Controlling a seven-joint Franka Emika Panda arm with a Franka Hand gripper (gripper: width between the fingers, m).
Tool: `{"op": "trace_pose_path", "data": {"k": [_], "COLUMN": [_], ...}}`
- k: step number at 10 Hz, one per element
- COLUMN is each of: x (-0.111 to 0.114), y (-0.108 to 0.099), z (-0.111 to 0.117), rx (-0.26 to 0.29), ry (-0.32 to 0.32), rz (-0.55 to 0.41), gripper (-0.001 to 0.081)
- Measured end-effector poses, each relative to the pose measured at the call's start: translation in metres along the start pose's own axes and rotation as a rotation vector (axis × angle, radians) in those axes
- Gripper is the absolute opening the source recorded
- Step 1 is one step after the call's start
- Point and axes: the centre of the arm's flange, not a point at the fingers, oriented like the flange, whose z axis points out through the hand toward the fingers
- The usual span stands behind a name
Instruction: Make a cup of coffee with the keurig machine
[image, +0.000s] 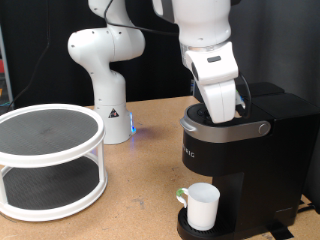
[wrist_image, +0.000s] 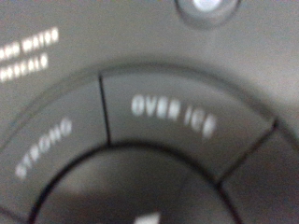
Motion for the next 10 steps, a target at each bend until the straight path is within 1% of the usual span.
{"op": "trace_pose_path", "data": {"k": [2, 3, 6, 7, 9, 10], "x": [-0.006, -0.010, -0.026, -0.031, -0.037, -0.041], "y": [-0.003, -0.006, -0.017, -0.021, -0.029, -0.032], "z": [0.002, 0.004, 0.008, 0.006, -0.005, -0.011], "rx": [0.035, 0.053, 0.114, 0.123, 0.123, 0.114], "ry": [0.087, 0.114, 0.158, 0.170, 0.192, 0.184], "rz": [-0.076, -0.106, -0.149, -0.155, -0.163, -0.174], "gripper": [0.0004, 0.0004, 0.0004, 0.0004, 0.0004, 0.0004]}}
